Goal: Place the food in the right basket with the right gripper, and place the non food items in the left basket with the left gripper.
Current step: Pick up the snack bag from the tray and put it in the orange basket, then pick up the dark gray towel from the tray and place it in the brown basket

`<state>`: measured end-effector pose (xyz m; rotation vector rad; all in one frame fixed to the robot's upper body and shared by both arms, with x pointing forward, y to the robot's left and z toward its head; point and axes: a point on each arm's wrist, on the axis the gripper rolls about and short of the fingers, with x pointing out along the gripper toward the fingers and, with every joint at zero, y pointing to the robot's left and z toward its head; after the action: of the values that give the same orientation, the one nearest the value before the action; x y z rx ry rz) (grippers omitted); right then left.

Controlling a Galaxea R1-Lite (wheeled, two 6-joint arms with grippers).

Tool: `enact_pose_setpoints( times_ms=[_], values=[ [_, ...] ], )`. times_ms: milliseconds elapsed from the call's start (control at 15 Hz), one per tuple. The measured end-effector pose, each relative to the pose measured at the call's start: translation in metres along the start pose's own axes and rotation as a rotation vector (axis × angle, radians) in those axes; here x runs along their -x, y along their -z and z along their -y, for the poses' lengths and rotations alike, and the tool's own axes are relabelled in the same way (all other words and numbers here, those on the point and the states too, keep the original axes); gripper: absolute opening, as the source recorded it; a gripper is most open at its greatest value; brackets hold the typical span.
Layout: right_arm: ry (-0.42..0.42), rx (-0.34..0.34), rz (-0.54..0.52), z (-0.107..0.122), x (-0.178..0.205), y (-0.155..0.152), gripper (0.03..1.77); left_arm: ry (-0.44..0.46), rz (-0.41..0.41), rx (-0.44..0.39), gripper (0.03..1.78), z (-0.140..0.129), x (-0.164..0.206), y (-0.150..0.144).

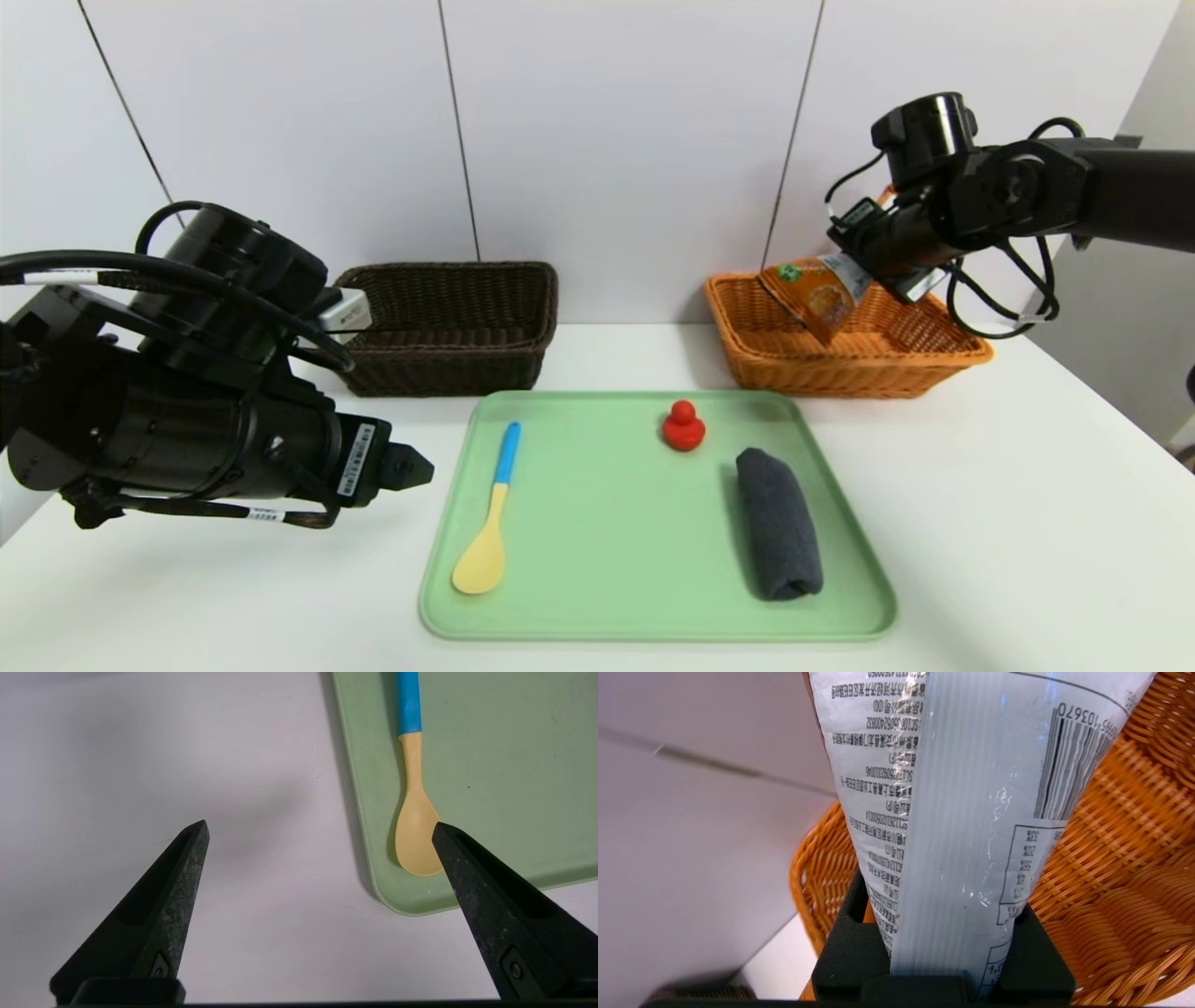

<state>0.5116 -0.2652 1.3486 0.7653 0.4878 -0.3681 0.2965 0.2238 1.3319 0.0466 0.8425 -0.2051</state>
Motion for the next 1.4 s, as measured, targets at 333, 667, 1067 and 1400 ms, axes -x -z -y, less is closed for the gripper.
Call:
enact_pose_setpoints(
  times_ms=[333,667,1067,1400],
  values=[
    [0.054,-0.091,-0.029,0.013,-0.023,0.001,0.45,0.000,-0.007,-0.002,1.69,0.000,-0.001,0.002],
    [0.058,-0.102,-0.057,0.017,-0.032,0.004,0.81,0.002,-0.013,-0.006,1.69,0.000,-0.001,0.004],
    [0.074,-0.072,-0.068,0.019,-0.030,0.004,1.30,-0.001,0.001,0.006,1.69,0.001,0.000,0.002],
    [0.054,0.115,-0.072,0.012,-0.011,0.002,1.49,-0.106,0.035,0.020,1.69,-0.002,-0.002,-0.001]
  ],
)
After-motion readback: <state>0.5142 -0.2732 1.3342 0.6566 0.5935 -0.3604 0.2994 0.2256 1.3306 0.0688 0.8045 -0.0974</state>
